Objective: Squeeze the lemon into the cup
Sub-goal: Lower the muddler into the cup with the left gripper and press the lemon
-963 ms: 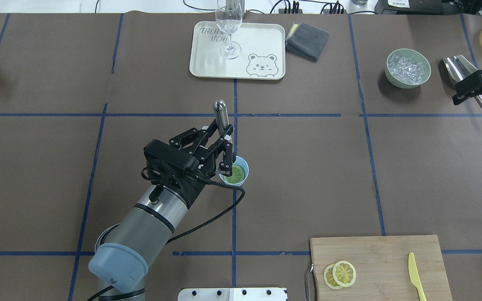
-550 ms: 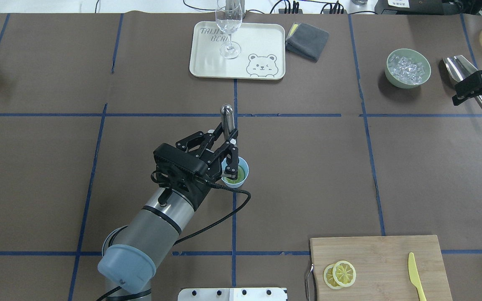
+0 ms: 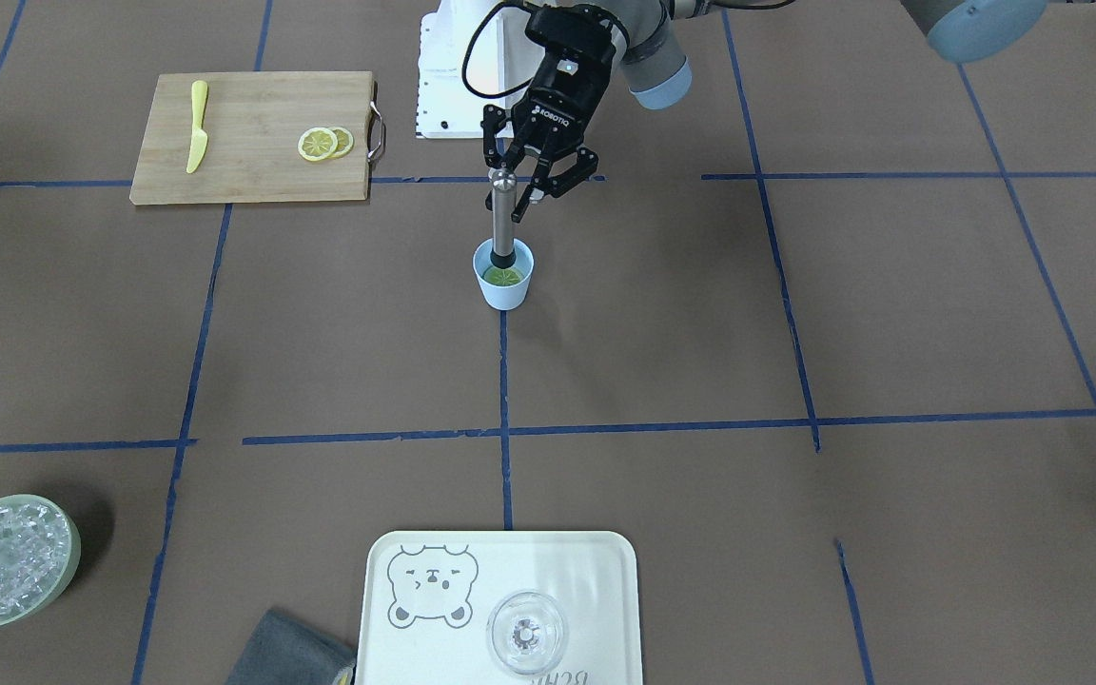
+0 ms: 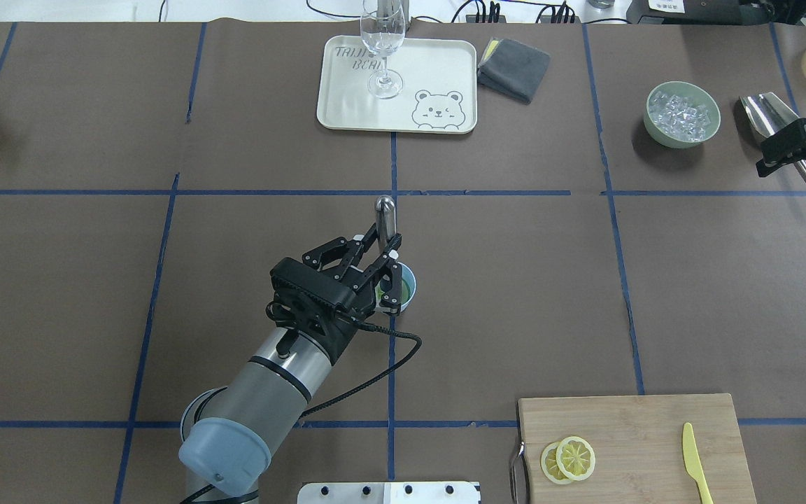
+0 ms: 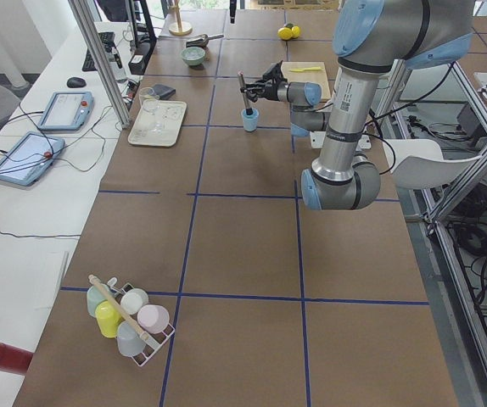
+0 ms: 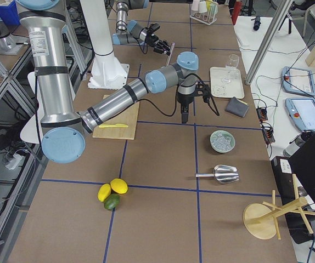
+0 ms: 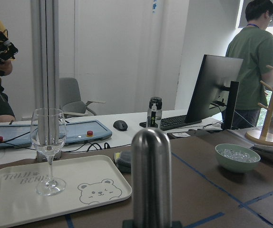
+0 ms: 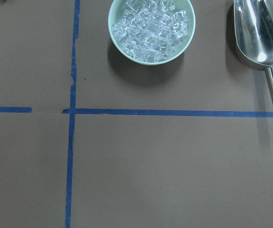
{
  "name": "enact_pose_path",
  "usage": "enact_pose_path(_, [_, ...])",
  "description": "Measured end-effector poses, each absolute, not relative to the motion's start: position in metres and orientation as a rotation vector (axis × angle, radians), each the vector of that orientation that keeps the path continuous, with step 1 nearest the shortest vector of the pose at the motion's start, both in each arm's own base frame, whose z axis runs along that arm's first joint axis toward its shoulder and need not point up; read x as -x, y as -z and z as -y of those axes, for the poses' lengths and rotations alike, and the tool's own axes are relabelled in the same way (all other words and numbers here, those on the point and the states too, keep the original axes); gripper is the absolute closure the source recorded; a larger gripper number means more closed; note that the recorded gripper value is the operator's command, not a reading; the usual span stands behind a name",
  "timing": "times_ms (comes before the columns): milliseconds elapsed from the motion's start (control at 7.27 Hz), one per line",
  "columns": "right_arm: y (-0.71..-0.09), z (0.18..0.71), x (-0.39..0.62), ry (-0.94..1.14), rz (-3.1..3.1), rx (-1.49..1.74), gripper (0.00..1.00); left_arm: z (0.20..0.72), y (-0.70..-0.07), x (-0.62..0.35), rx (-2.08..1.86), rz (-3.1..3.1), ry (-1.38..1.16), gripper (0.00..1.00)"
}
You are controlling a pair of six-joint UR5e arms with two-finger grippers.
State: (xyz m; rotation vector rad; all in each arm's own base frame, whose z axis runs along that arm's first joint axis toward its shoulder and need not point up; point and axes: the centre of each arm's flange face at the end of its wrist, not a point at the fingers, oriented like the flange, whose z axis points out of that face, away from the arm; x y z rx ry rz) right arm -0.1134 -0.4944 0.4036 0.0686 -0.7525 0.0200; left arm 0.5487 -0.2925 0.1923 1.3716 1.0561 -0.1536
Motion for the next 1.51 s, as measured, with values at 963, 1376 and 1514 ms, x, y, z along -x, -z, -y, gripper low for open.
enact_pose_path(963, [-0.405, 0.495, 0.113, -0.018, 0.75, -0.068, 0.0, 0.287, -0.213, -0.569, -1.357, -1.034, 0.121, 1.0])
enact_pose_path(1376, [-0.409, 0.497, 0.111, -0.02, 0.743, -0.067, 0.0, 0.287, -0.193, -0.551, -1.373, -1.077, 0.152, 1.0])
enact_pose_path(1514, [-0.415, 0.498, 0.106, -0.028, 0.737, -0.062, 0.0, 0.289, -0.177, -0.533, -1.396, -1.099, 0.172, 1.0])
